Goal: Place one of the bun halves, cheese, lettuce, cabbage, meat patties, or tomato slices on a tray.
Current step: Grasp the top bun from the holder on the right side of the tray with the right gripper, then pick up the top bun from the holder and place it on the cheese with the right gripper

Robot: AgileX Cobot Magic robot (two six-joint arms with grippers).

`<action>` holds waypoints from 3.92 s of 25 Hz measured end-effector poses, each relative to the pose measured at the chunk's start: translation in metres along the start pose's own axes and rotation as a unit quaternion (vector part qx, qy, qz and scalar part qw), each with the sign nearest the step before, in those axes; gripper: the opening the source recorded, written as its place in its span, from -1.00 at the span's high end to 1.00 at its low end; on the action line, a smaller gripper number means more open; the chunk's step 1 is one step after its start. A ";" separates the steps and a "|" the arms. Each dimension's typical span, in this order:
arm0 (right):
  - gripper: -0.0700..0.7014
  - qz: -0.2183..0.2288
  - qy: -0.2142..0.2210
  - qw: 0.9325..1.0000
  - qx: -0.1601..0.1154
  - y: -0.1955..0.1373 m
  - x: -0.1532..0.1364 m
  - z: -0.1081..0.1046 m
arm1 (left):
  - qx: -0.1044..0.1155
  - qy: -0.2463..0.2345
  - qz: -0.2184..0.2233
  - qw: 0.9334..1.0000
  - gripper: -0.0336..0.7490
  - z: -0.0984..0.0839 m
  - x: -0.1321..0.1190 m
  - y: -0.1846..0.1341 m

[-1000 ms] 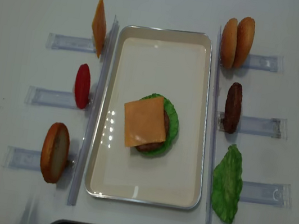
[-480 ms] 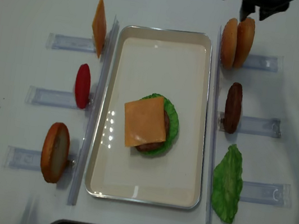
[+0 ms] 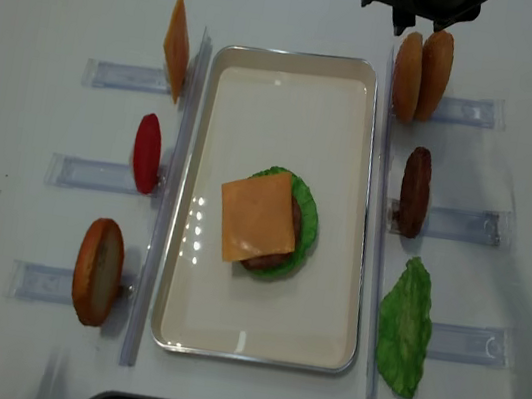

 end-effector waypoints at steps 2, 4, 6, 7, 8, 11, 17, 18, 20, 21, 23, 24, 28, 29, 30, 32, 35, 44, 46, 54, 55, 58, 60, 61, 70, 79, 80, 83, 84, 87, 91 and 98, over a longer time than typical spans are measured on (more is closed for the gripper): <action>-0.25 -0.002 0.000 1.000 0.002 0.001 -0.006 0.001 | 0.000 0.000 0.000 1.000 0.72 0.000 0.000 0.000; -0.26 0.004 -0.001 1.000 0.003 0.000 -0.014 0.002 | 0.000 0.000 0.000 1.000 0.72 0.000 0.000 0.000; -0.27 0.015 -0.002 1.000 0.007 -0.002 -0.025 0.003 | 0.000 0.000 0.000 1.000 0.72 0.000 0.000 0.000; -0.28 0.023 -0.003 1.000 0.009 -0.003 -0.032 0.003 | 0.000 0.000 0.000 1.000 0.72 0.000 0.000 0.000; -0.28 0.028 -0.004 1.000 0.010 -0.005 -0.038 0.004 | 0.000 0.000 0.000 1.000 0.72 0.000 0.000 0.000; -0.28 0.036 -0.007 0.999 0.023 -0.006 -0.053 0.005 | 0.000 0.000 0.000 1.000 0.72 0.000 0.000 0.000; -0.24 0.038 -0.016 0.999 0.028 -0.005 -0.070 -0.002 | 0.000 0.000 0.000 1.000 0.72 0.000 0.000 0.000; -0.20 0.048 -0.016 0.998 0.027 -0.007 -0.075 -0.003 | 0.000 0.000 0.000 1.000 0.72 0.000 0.000 0.000; -0.11 0.057 -0.020 0.998 0.031 -0.010 -0.084 -0.004 | 0.000 0.000 0.000 1.000 0.72 0.000 0.000 0.000; -0.06 0.059 -0.020 0.998 0.031 -0.011 -0.084 -0.004 | 0.000 0.000 0.000 1.000 0.72 0.000 0.000 0.000; 0.10 0.061 -0.024 0.997 0.033 -0.011 -0.084 -0.005 | 0.000 0.000 0.000 1.000 0.72 0.000 0.000 0.000; 0.17 0.063 -0.024 0.997 0.033 -0.012 -0.084 -0.005 | 0.000 0.000 0.000 1.000 0.72 0.000 0.000 0.000; 0.17 0.071 -0.023 0.997 0.031 -0.014 -0.083 -0.005 | 0.000 0.000 0.000 1.000 0.72 0.000 0.000 0.000; 0.17 0.073 -0.022 0.997 0.030 -0.014 -0.080 -0.005 | 0.000 0.000 0.000 1.000 0.72 0.000 0.000 0.000; 0.17 0.074 -0.020 0.997 0.029 -0.013 -0.077 -0.005 | 0.000 0.000 0.000 1.000 0.72 0.000 0.000 0.000; 0.18 0.086 -0.013 0.996 0.022 -0.013 -0.066 -0.004 | 0.000 0.000 0.000 1.000 0.72 0.000 0.000 0.000; 0.18 0.078 -0.001 0.997 0.011 -0.003 -0.030 -0.003 | 0.000 0.000 0.000 1.000 0.72 0.000 0.000 0.000; 0.18 0.050 0.056 0.997 0.010 0.004 0.012 0.025 | 0.000 0.000 0.000 1.000 0.72 0.000 0.000 0.000; 0.18 0.076 0.061 0.995 0.022 -0.018 0.014 0.046 | 0.000 0.000 0.000 1.000 0.72 0.000 0.000 0.000; 0.18 0.113 0.083 0.989 0.041 -0.097 0.051 0.104 | 0.000 0.000 0.000 1.000 0.72 0.000 0.000 0.000; 0.18 0.115 0.085 0.989 0.046 -0.102 0.050 0.110 | 0.000 0.000 0.000 1.000 0.72 0.000 0.000 0.000; 0.18 0.091 0.127 0.986 0.059 -0.104 0.047 0.129 | 0.000 0.000 0.000 1.000 0.72 0.000 0.000 0.000; 0.18 0.063 0.191 0.977 0.063 -0.099 0.050 0.146 | 0.000 0.000 0.000 1.000 0.72 0.000 0.000 0.000; 0.18 0.042 0.223 0.972 0.067 -0.094 0.053 0.153 | 0.000 0.000 0.000 1.000 0.72 0.000 0.000 0.000; 0.18 -0.021 0.343 0.938 0.042 -0.082 0.050 0.163 | 0.000 0.000 0.000 1.000 0.72 0.000 0.000 0.000; 0.19 -0.032 0.395 0.918 0.007 -0.104 0.011 0.140 | 0.000 0.000 0.000 1.000 0.72 0.000 0.000 0.000; 0.19 -0.035 0.393 0.919 0.005 -0.104 0.009 0.138 | 0.000 0.000 0.000 1.000 0.72 0.000 0.000 0.000; 0.19 -0.042 0.385 0.922 -0.005 -0.106 0.004 0.136 | 0.000 0.000 0.000 1.000 0.72 0.000 0.000 0.000; 0.19 -0.041 0.383 0.923 -0.006 -0.108 0.001 0.135 | 0.000 0.000 0.000 1.000 0.72 0.000 0.000 0.000; 0.19 -0.037 0.381 0.924 -0.003 -0.114 -0.002 0.134 | 0.000 0.000 0.000 1.000 0.72 0.000 0.000 0.000; 0.19 -0.043 0.382 0.923 -0.015 -0.111 -0.002 0.134 | 0.000 0.000 0.000 1.000 0.72 0.000 0.000 0.000; 0.19 -0.041 0.383 0.922 -0.033 -0.110 -0.008 0.135 | 0.000 0.000 0.000 1.000 0.72 0.000 0.000 0.000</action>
Point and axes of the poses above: a point on each arm's last joint axis where the gripper is mounted, x pointing back along that axis away from the gripper, z along the wrist's bending axis when the last joint is at zero, y = z × x, the point moved 4 cm from there along -x, pointing out along that axis toward the gripper, and after that the axes turned 7 degrees about x, right-handed, at the moved point
